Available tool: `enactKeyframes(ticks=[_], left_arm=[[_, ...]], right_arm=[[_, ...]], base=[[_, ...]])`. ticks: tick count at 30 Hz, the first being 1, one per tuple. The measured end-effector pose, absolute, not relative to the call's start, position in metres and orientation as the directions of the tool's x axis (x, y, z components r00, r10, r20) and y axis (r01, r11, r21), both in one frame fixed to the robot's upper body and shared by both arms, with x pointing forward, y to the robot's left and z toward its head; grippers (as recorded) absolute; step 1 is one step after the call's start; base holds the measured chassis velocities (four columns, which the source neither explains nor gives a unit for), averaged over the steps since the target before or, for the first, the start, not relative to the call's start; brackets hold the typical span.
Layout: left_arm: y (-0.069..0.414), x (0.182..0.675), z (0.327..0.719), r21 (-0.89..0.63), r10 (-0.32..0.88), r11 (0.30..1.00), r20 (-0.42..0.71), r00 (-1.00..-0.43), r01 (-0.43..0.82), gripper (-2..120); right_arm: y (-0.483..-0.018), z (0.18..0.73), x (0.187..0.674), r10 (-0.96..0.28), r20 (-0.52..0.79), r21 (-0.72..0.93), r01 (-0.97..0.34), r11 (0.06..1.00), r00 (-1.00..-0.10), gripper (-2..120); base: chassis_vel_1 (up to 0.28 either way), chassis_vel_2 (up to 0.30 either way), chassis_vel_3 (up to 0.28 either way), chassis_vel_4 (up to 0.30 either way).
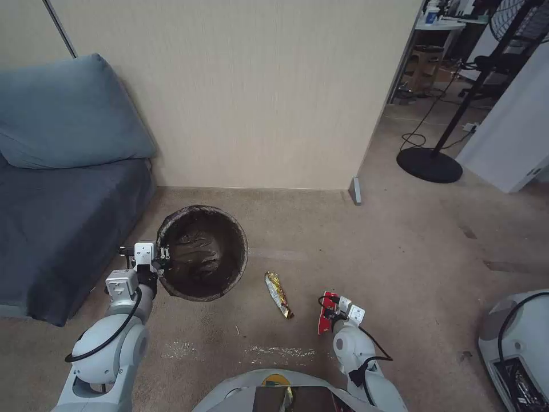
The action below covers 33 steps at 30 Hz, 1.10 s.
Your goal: Pick up the trash bin, then pick up the garbage from the floor and place it into the trash bin.
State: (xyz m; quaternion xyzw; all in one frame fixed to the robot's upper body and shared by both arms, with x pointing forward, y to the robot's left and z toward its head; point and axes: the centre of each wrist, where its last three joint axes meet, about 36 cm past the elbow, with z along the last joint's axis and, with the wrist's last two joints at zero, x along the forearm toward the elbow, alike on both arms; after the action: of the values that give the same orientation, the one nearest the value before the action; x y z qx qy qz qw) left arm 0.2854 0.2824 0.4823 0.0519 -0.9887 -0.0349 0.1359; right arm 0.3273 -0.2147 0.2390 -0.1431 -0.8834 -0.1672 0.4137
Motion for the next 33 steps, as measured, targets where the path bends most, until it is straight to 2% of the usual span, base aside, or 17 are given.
enactKeyframes(ticks=[5,12,18,26,28,33], left_arm=[[0.282,0.285,0.484,0.083,-0.112,0.992,0.263,-0.958,-0.093,3],[0.283,0.284,0.487,0.084,-0.108,0.993,0.265,-0.958,-0.088,3],[0.282,0.284,0.488,0.082,-0.105,0.993,0.266,-0.958,-0.086,3],[0.282,0.283,0.489,0.083,-0.101,0.993,0.271,-0.957,-0.082,3],[0.281,0.282,0.489,0.085,-0.098,0.993,0.282,-0.955,-0.077,3],[0.280,0.282,0.489,0.084,-0.093,0.994,0.290,-0.952,-0.072,3]], right_arm=[[-0.220,0.248,0.328,0.123,0.749,0.164,0.362,0.918,-0.651,0],[-0.249,0.308,0.333,0.074,0.634,0.164,0.227,0.960,-0.770,0],[-0.264,0.353,0.335,0.014,0.578,0.169,0.137,0.976,-0.816,0],[-0.276,0.420,0.347,-0.108,0.471,0.179,-0.025,0.984,-0.875,0],[-0.279,0.462,0.359,-0.232,0.400,0.147,-0.187,0.971,-0.887,0],[-0.274,0.493,0.370,-0.334,0.340,0.127,-0.309,0.942,-0.879,0]], base=[[0.000,0.000,0.000,0.000],[0.000,0.000,0.000,0.000],[0.000,0.000,0.000,0.000],[0.000,0.000,0.000,0.000],[0.000,0.000,0.000,0.000],[0.000,0.000,0.000,0.000]])
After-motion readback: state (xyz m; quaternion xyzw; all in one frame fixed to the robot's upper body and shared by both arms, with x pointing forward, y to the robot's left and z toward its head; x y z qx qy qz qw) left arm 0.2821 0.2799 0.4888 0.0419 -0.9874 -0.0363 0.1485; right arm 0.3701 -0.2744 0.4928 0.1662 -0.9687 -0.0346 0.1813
